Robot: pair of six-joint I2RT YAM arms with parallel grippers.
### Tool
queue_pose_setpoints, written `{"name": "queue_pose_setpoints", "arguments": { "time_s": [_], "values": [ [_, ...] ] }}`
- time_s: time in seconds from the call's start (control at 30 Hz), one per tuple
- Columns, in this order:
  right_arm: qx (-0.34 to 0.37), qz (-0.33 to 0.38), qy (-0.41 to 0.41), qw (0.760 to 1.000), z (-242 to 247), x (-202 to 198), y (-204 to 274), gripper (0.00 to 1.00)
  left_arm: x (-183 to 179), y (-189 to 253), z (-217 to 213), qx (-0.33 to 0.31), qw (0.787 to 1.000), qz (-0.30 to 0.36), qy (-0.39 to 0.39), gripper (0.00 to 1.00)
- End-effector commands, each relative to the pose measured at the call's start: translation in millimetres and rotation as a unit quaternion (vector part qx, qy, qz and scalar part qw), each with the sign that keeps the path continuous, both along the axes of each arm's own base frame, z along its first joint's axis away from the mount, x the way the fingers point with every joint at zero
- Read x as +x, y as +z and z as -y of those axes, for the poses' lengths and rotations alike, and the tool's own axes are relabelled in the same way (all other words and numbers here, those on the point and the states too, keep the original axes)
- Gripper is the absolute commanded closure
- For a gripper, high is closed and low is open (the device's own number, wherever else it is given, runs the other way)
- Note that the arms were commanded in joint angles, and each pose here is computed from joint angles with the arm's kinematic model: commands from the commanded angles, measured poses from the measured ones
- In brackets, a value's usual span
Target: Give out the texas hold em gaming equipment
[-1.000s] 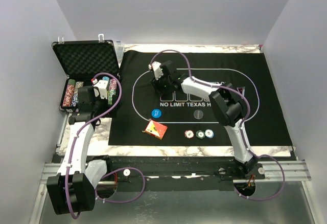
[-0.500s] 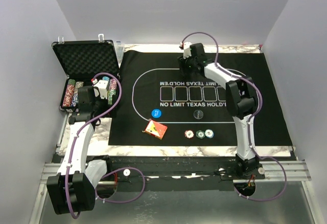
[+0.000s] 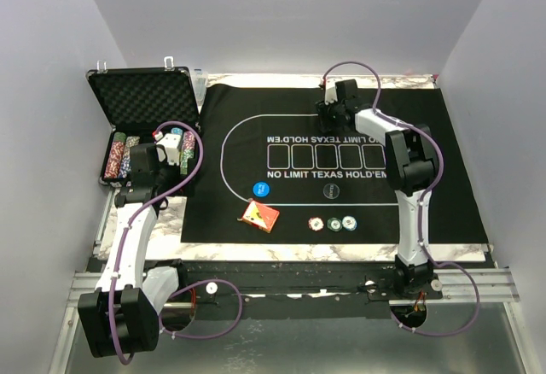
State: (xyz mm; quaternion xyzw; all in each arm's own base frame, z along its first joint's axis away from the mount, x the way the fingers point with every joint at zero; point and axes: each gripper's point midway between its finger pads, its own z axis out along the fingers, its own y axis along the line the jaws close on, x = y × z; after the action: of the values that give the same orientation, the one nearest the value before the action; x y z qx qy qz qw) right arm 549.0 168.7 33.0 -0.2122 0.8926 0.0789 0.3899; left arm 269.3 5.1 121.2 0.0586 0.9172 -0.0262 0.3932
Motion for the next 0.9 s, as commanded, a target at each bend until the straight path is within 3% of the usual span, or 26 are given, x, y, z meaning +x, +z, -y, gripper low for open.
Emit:
{"name": "queue_pose_setpoints", "arguments": {
  "time_s": [0.0, 0.07, 0.17, 0.33, 0.5, 0.63, 0.73, 0.87],
  "values": [
    [-0.014, 0.037, -0.013, 0.999, 14.8, 9.1, 21.1, 0.40, 6.0, 10.8, -0.7, -0.003, 1.000, 0.011, 0.001, 0.01],
    [-0.013, 0.038, -0.009, 0.999, 14.6, 7.5, 22.8, 0.23, 6.0, 10.5, -0.6, -0.003, 1.000, 0.011, 0.001, 0.02],
    [0.001, 0.045, 0.012, 0.999, 8.0, 1.2, 38.8, 0.12, 6.2, 10.6, -1.1, -0.002, 1.000, 0.011, 0.001, 0.02],
    [0.037, 0.052, 0.088, 0.994, -22.3, -30.0, 82.2, 0.10, 6.1, 11.2, -0.3, -0.003, 1.000, 0.012, 0.000, 0.01],
    [0.065, 0.019, 0.211, 0.975, -75.0, -110.6, 107.1, 0.11, 5.5, 14.3, 0.4, -0.004, 1.000, 0.016, -0.003, 0.01],
    [0.069, -0.032, 0.294, 0.953, -115.0, -186.9, 97.3, 0.11, 4.0, 16.7, 6.3, -0.011, 1.000, 0.016, -0.022, 0.02],
    [0.074, -0.070, 0.312, 0.945, -127.7, -227.8, 82.5, 0.11, -7.2, 24.4, 40.0, -0.042, 0.988, 0.027, -0.146, 0.02],
    [0.069, -0.103, 0.302, 0.945, -112.7, -242.2, 79.1, 0.10, -35.0, 39.9, 86.2, -0.045, 0.932, 0.063, -0.355, 0.01]
  ]
}}
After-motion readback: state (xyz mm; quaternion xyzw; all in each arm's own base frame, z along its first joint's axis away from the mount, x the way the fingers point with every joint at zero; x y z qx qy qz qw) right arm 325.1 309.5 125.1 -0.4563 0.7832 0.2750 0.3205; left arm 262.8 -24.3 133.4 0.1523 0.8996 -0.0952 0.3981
